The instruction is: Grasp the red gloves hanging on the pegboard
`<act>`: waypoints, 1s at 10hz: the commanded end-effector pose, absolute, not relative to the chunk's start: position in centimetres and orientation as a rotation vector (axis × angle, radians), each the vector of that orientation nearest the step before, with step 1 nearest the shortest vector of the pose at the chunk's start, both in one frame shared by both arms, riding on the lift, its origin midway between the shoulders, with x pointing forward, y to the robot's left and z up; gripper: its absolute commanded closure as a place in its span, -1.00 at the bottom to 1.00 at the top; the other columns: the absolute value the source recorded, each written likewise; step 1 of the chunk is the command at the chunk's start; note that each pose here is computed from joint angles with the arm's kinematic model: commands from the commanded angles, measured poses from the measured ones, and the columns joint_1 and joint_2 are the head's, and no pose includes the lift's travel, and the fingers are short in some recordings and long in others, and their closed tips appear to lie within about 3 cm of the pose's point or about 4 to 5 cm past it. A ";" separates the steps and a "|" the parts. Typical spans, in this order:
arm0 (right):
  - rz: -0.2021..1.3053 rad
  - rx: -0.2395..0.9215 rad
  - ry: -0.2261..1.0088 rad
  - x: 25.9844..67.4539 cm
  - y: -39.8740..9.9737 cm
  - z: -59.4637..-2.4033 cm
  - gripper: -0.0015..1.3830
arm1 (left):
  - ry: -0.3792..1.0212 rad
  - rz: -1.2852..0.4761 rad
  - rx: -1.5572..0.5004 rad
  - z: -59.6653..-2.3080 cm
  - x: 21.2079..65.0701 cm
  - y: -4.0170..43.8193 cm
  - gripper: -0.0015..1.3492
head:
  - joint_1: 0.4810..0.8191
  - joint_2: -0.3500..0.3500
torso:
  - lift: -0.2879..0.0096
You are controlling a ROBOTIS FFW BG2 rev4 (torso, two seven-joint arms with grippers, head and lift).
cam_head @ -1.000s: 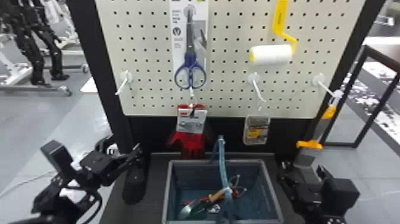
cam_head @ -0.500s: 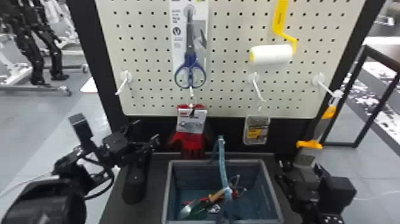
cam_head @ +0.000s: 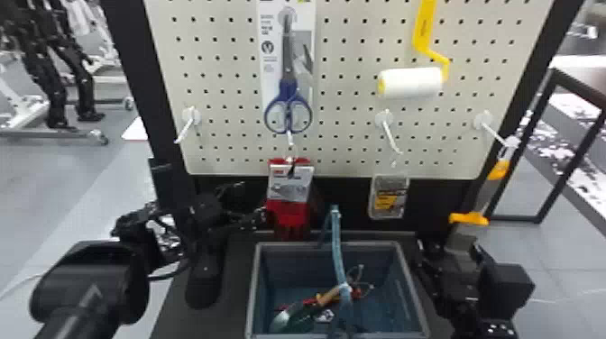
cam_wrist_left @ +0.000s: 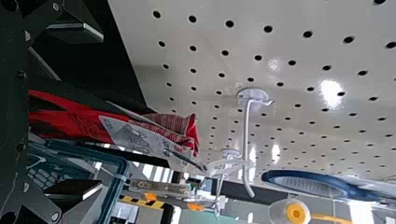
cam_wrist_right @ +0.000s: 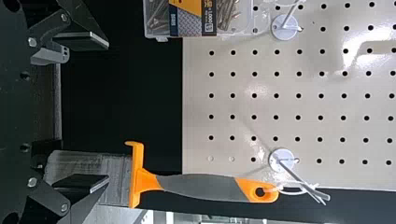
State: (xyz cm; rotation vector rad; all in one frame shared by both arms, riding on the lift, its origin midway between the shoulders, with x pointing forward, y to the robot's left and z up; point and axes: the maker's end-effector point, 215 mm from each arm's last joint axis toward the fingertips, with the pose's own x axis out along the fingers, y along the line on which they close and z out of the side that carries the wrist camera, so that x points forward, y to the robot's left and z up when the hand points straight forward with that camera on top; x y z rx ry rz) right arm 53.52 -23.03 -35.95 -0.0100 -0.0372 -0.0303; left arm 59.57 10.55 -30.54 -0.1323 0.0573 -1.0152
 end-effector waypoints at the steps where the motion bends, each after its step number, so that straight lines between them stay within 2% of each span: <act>1: -0.028 -0.010 -0.040 53.7 -22.9 -35.9 -0.61 | 0.067 -1.044 -0.107 -30.6 59.9 9.5 -0.71 | -0.60 0.00 | 0.26; 10: -0.007 -0.014 -0.054 54.3 -22.3 -35.3 -0.61 | 0.127 -1.157 -0.049 -31.3 60.2 5.1 -0.71 | -0.60 0.00 | 0.26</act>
